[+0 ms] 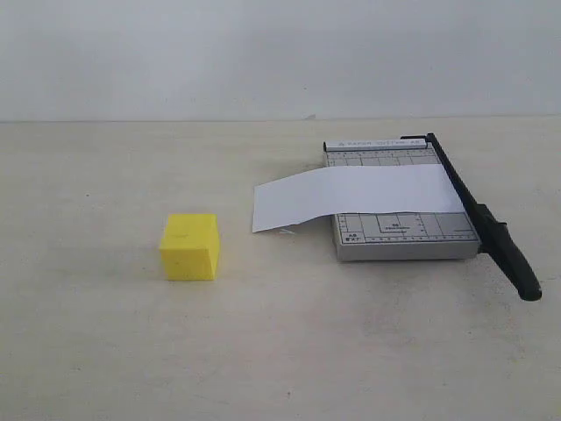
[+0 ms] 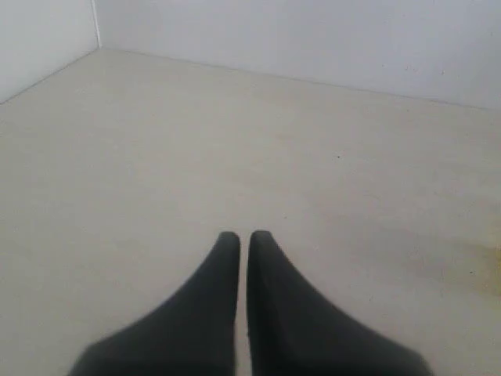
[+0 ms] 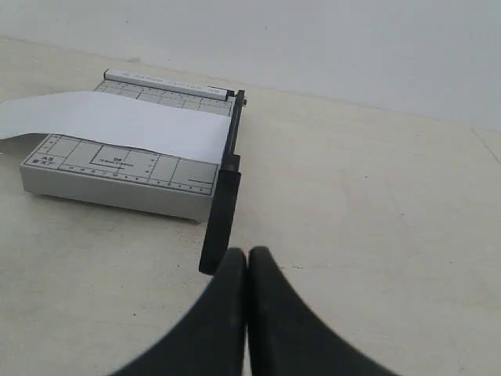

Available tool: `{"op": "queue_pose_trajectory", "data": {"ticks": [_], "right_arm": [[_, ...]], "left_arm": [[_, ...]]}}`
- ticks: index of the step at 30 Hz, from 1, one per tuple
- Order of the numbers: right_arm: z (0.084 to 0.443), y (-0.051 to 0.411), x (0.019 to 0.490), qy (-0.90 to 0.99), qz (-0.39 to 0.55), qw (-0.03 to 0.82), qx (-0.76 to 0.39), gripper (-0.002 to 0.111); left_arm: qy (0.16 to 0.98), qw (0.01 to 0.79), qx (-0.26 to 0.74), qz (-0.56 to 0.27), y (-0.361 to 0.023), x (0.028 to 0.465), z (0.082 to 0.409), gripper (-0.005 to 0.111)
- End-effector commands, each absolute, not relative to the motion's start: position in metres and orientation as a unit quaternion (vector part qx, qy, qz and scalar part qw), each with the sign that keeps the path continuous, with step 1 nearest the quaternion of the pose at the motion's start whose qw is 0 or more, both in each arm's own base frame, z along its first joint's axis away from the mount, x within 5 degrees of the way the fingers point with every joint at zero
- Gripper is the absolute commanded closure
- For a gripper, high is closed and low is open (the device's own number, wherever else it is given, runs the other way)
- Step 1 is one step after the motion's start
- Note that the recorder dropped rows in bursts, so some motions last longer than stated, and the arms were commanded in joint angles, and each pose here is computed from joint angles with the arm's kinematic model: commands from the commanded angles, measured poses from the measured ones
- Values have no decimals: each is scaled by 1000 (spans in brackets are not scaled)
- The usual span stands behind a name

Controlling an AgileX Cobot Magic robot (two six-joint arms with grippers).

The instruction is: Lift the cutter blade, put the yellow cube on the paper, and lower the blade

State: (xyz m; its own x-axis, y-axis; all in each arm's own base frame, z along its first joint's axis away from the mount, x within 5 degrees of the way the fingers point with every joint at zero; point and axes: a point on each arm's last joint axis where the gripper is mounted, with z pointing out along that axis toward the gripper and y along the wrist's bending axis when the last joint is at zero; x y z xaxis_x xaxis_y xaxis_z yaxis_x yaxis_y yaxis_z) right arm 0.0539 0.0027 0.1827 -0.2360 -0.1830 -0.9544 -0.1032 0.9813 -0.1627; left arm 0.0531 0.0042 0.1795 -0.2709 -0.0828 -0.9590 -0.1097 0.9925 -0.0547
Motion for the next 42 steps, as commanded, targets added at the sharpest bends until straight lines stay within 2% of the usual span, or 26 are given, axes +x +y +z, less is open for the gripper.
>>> {"op": "queue_pose_trajectory", "data": {"ticks": [1,6,11,13,14,16,22,28,30,32,34,36,39,42], "right_arm": [[183,3,54,782,-34,616,-91,108],[184,1,54,768,-104,611,-160,108],[188,1,55,756,-91,632,-145,108],[195,5,56,744,0,666,-60,108],[199,6,56,729,102,676,35,108],[203,8,56,704,213,663,140,108],[204,8,56,683,276,647,199,108],[249,-9,48,483,312,783,238,108],[272,-12,44,444,315,806,234,108],[294,-8,50,476,305,795,220,108],[301,1,74,591,219,761,156,108],[290,9,111,723,114,678,66,108],[283,12,161,783,54,619,13,108],[281,15,196,809,47,585,8,108]], "left_arm": [[793,606,-61,12,4,53,181,102],[793,606,-61,12,4,53,181,102],[793,606,-61,12,4,53,181,102],[793,606,-61,12,4,53,181,102],[793,606,-61,12,4,53,181,102],[793,606,-61,12,4,53,181,102],[793,606,-61,12,4,53,181,102],[793,606,-61,12,4,53,181,102],[793,606,-61,12,4,53,181,102],[793,606,-61,12,4,53,181,102],[793,606,-61,12,4,53,181,102],[793,606,-61,12,4,53,181,102],[793,606,-61,12,4,53,181,102],[793,606,-61,12,4,53,181,102]]}}
